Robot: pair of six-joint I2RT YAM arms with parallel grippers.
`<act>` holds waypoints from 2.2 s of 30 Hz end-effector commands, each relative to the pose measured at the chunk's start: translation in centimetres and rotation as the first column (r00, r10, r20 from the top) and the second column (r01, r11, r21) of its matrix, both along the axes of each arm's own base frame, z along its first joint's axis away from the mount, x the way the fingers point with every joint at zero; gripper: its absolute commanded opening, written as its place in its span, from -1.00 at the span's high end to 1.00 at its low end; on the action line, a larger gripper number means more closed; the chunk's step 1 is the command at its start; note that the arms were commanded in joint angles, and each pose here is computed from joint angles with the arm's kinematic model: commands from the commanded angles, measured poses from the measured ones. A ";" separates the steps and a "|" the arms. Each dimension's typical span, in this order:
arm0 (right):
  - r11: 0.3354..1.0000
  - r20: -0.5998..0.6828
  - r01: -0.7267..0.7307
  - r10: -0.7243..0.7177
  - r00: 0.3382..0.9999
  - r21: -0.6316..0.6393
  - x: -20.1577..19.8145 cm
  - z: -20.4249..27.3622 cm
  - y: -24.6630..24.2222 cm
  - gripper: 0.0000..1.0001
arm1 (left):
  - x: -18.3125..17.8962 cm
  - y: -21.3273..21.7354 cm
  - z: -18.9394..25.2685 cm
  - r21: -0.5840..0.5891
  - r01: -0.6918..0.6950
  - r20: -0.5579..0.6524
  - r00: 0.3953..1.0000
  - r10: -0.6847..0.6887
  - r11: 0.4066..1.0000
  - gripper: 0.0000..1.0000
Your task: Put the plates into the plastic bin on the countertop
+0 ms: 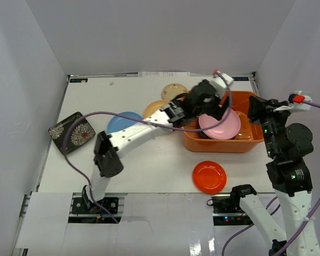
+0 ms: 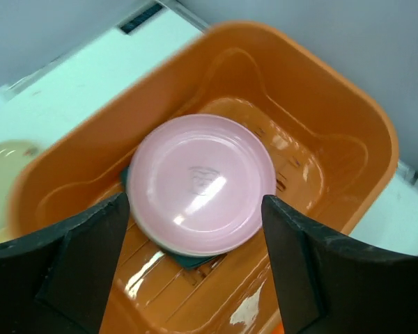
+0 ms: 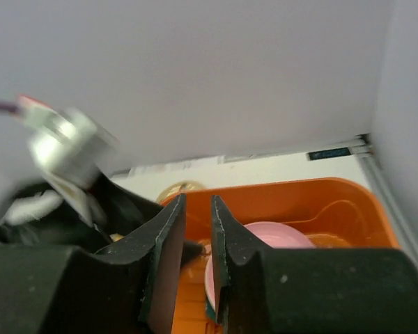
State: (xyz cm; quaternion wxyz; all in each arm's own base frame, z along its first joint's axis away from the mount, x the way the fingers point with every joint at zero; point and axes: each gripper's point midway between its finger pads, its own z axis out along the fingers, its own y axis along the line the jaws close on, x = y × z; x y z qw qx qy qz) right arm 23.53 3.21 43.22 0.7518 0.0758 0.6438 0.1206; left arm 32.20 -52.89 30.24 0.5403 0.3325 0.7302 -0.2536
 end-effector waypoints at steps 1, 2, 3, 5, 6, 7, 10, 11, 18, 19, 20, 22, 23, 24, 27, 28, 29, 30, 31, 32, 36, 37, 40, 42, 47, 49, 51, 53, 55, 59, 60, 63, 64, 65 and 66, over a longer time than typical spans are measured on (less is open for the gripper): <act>0.960 -0.063 -0.274 0.271 0.961 -0.059 1.5 -0.9 5.4 0.44 | 3.7 12.8 9.5 -0.236 -0.314 -0.065 0.949 0.307 0.920 -0.69; 0.919 -0.087 -0.390 0.384 0.919 -0.064 1.4 -1.6 7.5 0.44 | 4.0 15.4 4.4 -0.154 -0.377 -0.136 0.923 0.359 0.913 -0.57; 0.892 -0.139 -0.449 0.439 0.888 -0.054 2.4 -3.1 8.8 0.42 | 4.4 20.9 6.9 -0.229 -0.456 -0.155 0.889 0.430 0.860 -0.51; 0.818 -0.189 -0.575 0.561 0.806 -0.027 3.1 -5.2 11.7 0.41 | 4.8 27.8 0.7 -0.157 -0.612 -0.264 0.782 0.565 0.775 -0.38; 0.793 -0.200 -0.609 0.593 0.780 -0.026 3.2 -5.7 12.6 0.40 | 3.3 30.9 1.5 -0.180 -0.646 -0.273 0.757 0.593 0.741 -0.37; 0.758 -0.211 -0.651 0.631 0.746 -0.036 2.9 -6.1 14.3 0.40 | 2.7 33.1 0.1 -0.150 -0.692 -0.284 0.714 0.640 0.706 -0.37; 0.669 -0.307 -0.733 0.677 0.669 -0.123 2.5 -8.3 19.6 0.34 | 0.1 38.7 -5.3 -0.016 -0.778 -0.317 0.600 0.735 0.628 -0.38; 0.672 -0.405 -0.727 0.631 0.662 -0.140 3.7 -11.1 20.8 0.32 | -0.2 40.2 -6.6 0.018 -0.802 -0.321 0.561 0.763 0.597 -0.38; 0.474 -0.613 -0.853 0.613 0.499 -0.219 5.8 -18.8 28.3 0.09 | -2.2 41.6 -14.4 0.265 -0.738 -0.365 0.519 0.773 0.621 -0.41; 0.428 -0.620 -0.871 0.623 0.478 -0.242 6.3 -18.8 29.1 0.08 | -2.2 41.5 -14.7 0.279 -0.728 -0.363 0.524 0.771 0.626 -0.41; 0.399 -0.679 -0.888 0.589 0.438 -0.227 7.1 -21.6 29.9 0.07 | -2.2 41.6 -15.1 0.292 -0.725 -0.362 0.520 0.773 0.624 -0.41; 0.329 -0.735 -0.917 0.561 0.382 -0.225 8.2 -24.3 31.1 0.03 | -2.2 41.7 -14.8 0.287 -0.729 -0.357 0.521 0.775 0.622 -0.41; 0.310 -0.745 -0.923 0.555 0.370 -0.228 8.6 -25.1 31.6 -0.02 | -2.2 41.7 -14.7 0.281 -0.728 -0.359 0.525 0.772 0.626 -0.41; 0.291 -0.757 -0.929 0.546 0.358 -0.229 8.9 -25.9 32.0 -0.04 | -2.3 41.6 -14.7 0.275 -0.724 -0.366 0.530 0.765 0.632 -0.41; 0.248 -0.797 -0.938 0.500 0.337 -0.242 10.2 -28.9 32.9 -0.13 | -3.0 41.5 -14.6 0.272 -0.707 -0.373 0.548 0.749 0.653 -0.40; 0.242 -0.802 -0.935 0.485 0.348 -0.259 10.6 -29.9 33.2 -0.15 | -3.2 41.4 -14.6 0.270 -0.698 -0.379 0.556 0.740 0.663 -0.39; 0.231 -0.802 -0.935 0.485 0.350 -0.269 10.9 -30.4 33.4 -0.17 | -3.5 41.4 -15.0 0.280 -0.684 -0.379 0.566 0.732 0.673 -0.39; 0.228 -0.798 -0.934 0.488 0.354 -0.275 11.0 -30.6 33.8 -0.19 | -3.7 41.3 -14.8 0.272 -0.677 -0.382 0.577 0.722 0.684 -0.38; 0.215 -0.803 -0.939 0.489 0.341 -0.268 11.1 -31.5 34.1 -0.19 | -4.1 41.1 -15.3 0.279 -0.660 -0.392 0.585 0.710 0.698 -0.38; 0.212 -0.804 -0.941 0.489 0.337 -0.265 11.2 -31.9 34.3 -0.19 | -4.2 41.1 -15.5 0.283 -0.655 -0.395 0.586 0.708 0.701 -0.37; 0.198 -0.828 -0.951 0.470 0.305 -0.237 11.5 -34.6 35.0 -0.13 | -4.7 41.0 -16.2 0.293 -0.638 -0.408 0.590 0.696 0.712 -0.36; 0.197 -0.841 -0.953 0.452 0.296 -0.230 11.5 -35.9 35.0 -0.11 | -4.8 40.9 -16.3 0.292 -0.634 -0.411 0.593 0.693 0.716 -0.37; 0.205 -0.854 -0.952 0.429 0.296 -0.227 12.0 -37.6 35.2 -0.03 | -5.0 40.5 -16.9 0.285 -0.620 -0.431 0.598 0.675 0.731 -0.36; 0.211 -0.851 -0.950 0.430 0.301 -0.229 12.3 -38.0 35.4 0.10 | -4.9 39.9 -17.2 0.269 -0.609 -0.449 0.607 0.656 0.747 -0.34; 0.244 -0.825 -0.933 0.444 0.350 -0.264 13.3 -37.7 36.0 0.72 | -3.5 38.7 -16.9 0.222 -0.607 -0.453 0.629 0.632 0.763 -0.30; 0.243 -0.788 -0.935 0.507 0.349 -0.258 13.1 -35.7 37.0 0.84 | -2.8 38.4 -16.5 0.206 -0.604 -0.443 0.644 0.624 0.770 -0.29; 0.231 -0.760 -0.943 0.560 0.330 -0.239 12.4 -34.6 37.6 0.84 | -2.3 37.7 -16.3 0.193 -0.584 -0.439 0.667 0.602 0.788 -0.29; 0.216 -0.699 -0.950 0.644 0.312 -0.225 11.7 -31.8 38.8 0.84 | -1.7 37.5 -15.7 0.191 -0.569 -0.414 0.692 0.591 0.800 -0.29; 0.227 -0.649 -0.944 0.686 0.329 -0.239 11.7 -29.2 39.4 0.85 | -1.2 37.5 -15.8 0.203 -0.561 -0.399 0.701 0.591 0.802 -0.29; 0.316 -0.528 -0.898 0.728 0.437 -0.308 13.3 -23.1 39.8 0.84 | -1.0 36.5 -16.2 0.221 -0.502 -0.407 0.732 0.547 0.836 -0.29; 0.336 -0.488 -0.883 0.741 0.462 -0.327 13.4 -20.9 39.7 0.85 | -1.0 36.4 -16.7 0.229 -0.496 -0.417 0.728 0.545 0.838 -0.29; 0.386 -0.366 -0.850 0.780 0.508 -0.358 13.5 -15.0 39.4 0.85 | -1.3 36.1 -17.8 0.241 -0.475 -0.436 0.726 0.532 0.846 -0.29; 0.402 -0.344 -0.843 0.782 0.519 -0.357 13.4 -13.7 39.0 0.85 | -1.3 35.9 -18.4 0.252 -0.462 -0.446 0.725 0.525 0.851 -0.29; 0.437 -0.285 -0.819 0.786 0.549 -0.372 13.7 -11.6 38.7 0.84 | -1.3 35.5 -18.5 0.251 -0.442 -0.457 0.730 0.508 0.861 -0.29; 0.499 -0.247 -0.779 0.757 0.605 -0.379 13.8 -9.5 37.2 0.85 | -1.1 35.4 -18.7 0.260 -0.431 -0.455 0.735 0.503 0.864 -0.29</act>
